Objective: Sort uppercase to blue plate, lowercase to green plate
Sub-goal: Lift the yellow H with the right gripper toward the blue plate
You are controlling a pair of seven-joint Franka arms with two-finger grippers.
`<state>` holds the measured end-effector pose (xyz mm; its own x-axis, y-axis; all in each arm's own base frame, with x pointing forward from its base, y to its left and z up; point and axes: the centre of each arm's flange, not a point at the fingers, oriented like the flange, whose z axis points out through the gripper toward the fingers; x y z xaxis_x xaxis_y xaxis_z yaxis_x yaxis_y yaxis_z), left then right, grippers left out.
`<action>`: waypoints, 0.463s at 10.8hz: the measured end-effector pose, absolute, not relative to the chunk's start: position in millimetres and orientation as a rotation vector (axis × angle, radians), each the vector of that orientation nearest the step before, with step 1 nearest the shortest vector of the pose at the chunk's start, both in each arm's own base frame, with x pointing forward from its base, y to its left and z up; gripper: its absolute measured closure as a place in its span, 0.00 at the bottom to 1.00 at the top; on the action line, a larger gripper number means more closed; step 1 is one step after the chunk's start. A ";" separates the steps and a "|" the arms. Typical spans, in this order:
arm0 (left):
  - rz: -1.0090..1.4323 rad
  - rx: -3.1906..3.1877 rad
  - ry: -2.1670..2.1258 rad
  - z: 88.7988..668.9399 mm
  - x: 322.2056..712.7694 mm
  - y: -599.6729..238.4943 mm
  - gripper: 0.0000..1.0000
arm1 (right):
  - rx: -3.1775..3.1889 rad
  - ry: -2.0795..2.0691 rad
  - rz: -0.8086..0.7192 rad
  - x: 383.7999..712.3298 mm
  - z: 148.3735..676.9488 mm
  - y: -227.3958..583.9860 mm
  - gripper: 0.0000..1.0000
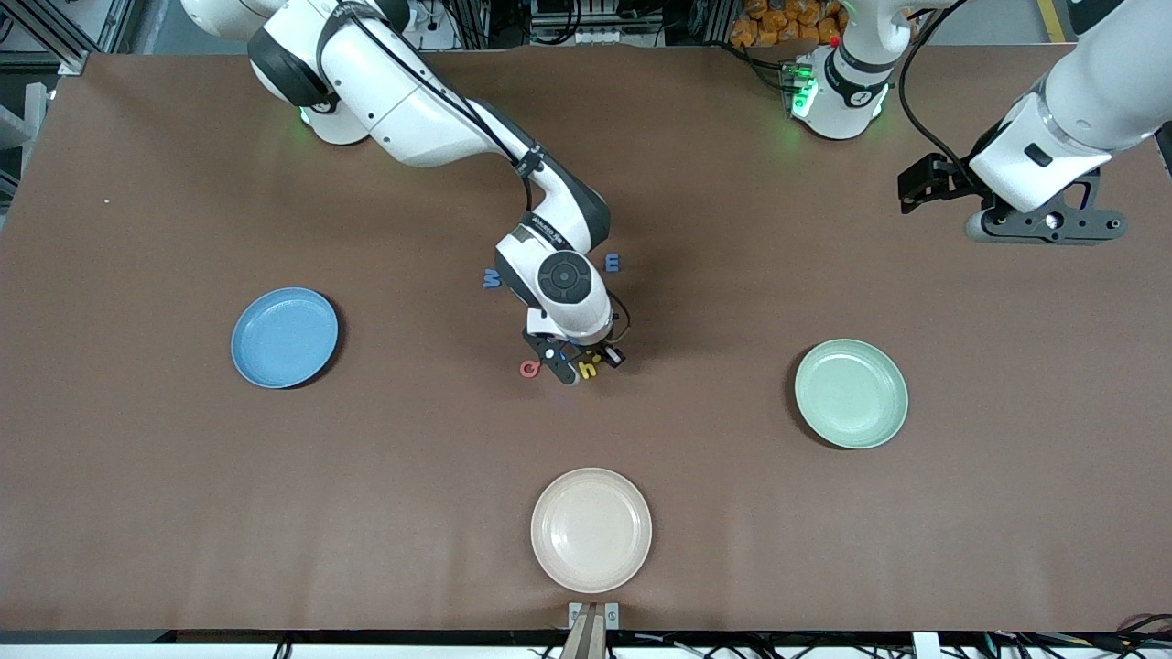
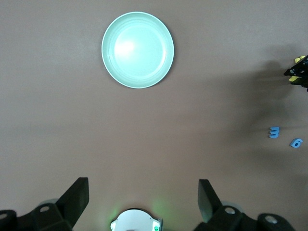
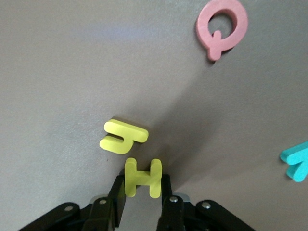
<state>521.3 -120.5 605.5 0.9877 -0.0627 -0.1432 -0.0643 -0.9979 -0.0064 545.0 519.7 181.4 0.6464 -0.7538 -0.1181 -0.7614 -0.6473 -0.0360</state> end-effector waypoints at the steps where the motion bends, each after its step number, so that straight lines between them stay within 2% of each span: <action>1: 0.225 -3.121 0.100 605.3 521.2 -120.5 0.00 | -2.785 1.281 0.147 545.2 182.2 519.0 0.67; 5: 0.226 -3.121 0.100 605.1 521.2 -120.5 0.00 | -2.824 1.284 0.173 545.8 198.5 518.9 0.67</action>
